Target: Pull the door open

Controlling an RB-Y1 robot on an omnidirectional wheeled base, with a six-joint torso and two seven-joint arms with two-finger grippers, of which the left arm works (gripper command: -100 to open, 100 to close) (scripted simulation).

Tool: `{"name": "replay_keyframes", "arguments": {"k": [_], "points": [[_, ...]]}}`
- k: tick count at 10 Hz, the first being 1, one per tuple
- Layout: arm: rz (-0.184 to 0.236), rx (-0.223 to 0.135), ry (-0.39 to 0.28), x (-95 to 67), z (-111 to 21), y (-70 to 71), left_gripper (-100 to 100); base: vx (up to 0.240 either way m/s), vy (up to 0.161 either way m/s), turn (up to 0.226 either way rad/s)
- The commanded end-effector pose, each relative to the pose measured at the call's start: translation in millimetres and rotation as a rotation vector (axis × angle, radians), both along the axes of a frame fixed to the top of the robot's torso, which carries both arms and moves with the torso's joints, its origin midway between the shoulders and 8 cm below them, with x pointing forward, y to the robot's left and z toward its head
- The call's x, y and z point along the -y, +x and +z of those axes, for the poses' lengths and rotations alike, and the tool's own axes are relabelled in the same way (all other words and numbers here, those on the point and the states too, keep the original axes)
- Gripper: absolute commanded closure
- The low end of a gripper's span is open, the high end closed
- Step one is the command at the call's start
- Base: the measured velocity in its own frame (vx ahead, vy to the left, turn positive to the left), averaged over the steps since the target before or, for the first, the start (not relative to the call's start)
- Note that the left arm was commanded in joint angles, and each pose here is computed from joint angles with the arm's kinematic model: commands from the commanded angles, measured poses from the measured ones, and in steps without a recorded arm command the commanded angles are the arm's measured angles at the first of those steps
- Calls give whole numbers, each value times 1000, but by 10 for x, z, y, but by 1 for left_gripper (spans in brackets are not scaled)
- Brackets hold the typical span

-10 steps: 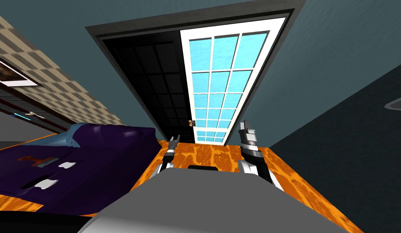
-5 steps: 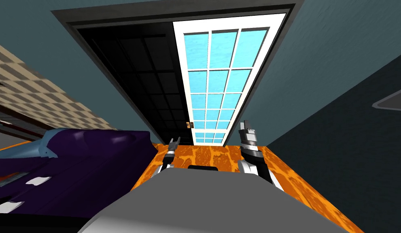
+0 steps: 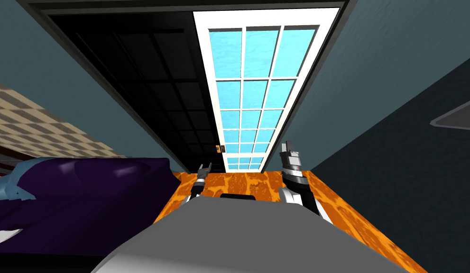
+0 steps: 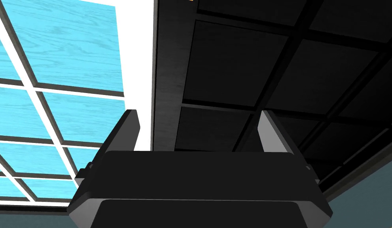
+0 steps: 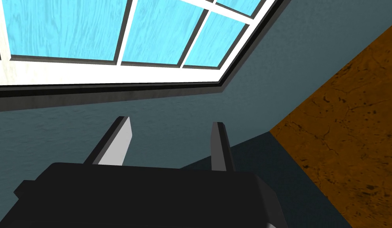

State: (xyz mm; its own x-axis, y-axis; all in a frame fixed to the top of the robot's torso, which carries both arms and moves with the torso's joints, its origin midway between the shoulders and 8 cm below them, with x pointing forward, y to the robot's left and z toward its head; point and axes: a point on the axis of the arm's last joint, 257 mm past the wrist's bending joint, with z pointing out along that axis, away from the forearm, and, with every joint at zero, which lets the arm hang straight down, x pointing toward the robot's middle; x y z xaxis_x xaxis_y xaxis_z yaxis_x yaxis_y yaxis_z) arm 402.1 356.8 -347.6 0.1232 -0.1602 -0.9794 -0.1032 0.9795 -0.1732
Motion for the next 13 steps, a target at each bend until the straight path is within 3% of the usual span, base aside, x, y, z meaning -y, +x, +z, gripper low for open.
{"name": "replay_keyframes", "arguments": {"k": [1,6,9,10,11,13], "points": [[6,-22,27,-14,-86,-25,-100,95,13,-90],[20,-91,112,-19,-365,-90,-100,121,19,-82],[23,-120,150,-3,-480,-107,-100,110,22,-79],[22,-113,139,-7,-457,-97,-100,53,9,-17],[48,-143,146,-134,-558,-224,-100,-81,5,39],[74,-169,149,-259,-643,-344,-100,-177,19,21]]}}
